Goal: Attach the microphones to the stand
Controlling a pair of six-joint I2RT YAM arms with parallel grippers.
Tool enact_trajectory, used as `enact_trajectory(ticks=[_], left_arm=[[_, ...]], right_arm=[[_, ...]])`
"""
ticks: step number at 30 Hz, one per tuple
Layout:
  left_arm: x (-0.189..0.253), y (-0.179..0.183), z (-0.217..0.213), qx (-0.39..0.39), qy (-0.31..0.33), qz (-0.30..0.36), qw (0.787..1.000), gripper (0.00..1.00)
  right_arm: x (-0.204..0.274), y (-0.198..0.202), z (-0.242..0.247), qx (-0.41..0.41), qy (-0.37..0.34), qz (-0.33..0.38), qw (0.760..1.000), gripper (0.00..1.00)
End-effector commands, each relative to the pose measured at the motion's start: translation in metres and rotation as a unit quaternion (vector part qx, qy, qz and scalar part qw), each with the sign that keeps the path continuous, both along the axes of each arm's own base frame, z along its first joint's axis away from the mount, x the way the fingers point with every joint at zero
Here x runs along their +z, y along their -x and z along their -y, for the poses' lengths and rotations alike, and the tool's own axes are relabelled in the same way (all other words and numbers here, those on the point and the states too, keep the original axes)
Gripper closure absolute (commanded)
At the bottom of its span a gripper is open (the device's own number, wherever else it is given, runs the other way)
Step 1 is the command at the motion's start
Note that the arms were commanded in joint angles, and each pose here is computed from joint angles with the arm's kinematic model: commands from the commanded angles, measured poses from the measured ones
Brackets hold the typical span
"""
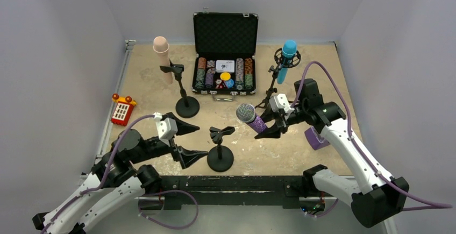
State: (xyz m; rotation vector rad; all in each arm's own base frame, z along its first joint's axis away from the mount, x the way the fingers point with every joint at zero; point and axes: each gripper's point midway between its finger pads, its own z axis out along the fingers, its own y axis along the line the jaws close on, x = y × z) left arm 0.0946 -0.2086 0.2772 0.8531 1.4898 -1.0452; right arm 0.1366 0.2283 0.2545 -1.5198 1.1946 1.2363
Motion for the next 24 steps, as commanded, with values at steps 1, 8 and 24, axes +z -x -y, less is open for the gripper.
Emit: enact_trajectory(ticks=[1, 8, 24], left_arm=[[0.008, -0.003, 0.003, -0.003, 0.018, 0.024, 1.0, 0.01], [-0.007, -0.003, 0.01, -0.02, 0.005, 0.024, 1.0, 0.01], [-0.025, -0.009, 0.016, -0.021, -0.009, 0.032, 0.999, 0.01]], right_arm=[[0.009, 0.002, -0.002, 0.017, -0.025, 0.027, 0.999, 1.0], [0.008, 0.001, -0.005, 0.018, -0.022, 0.015, 0.999, 1.0], [0.006, 0.001, -0.009, 0.025, -0.006, 0.015, 1.0, 1.0]])
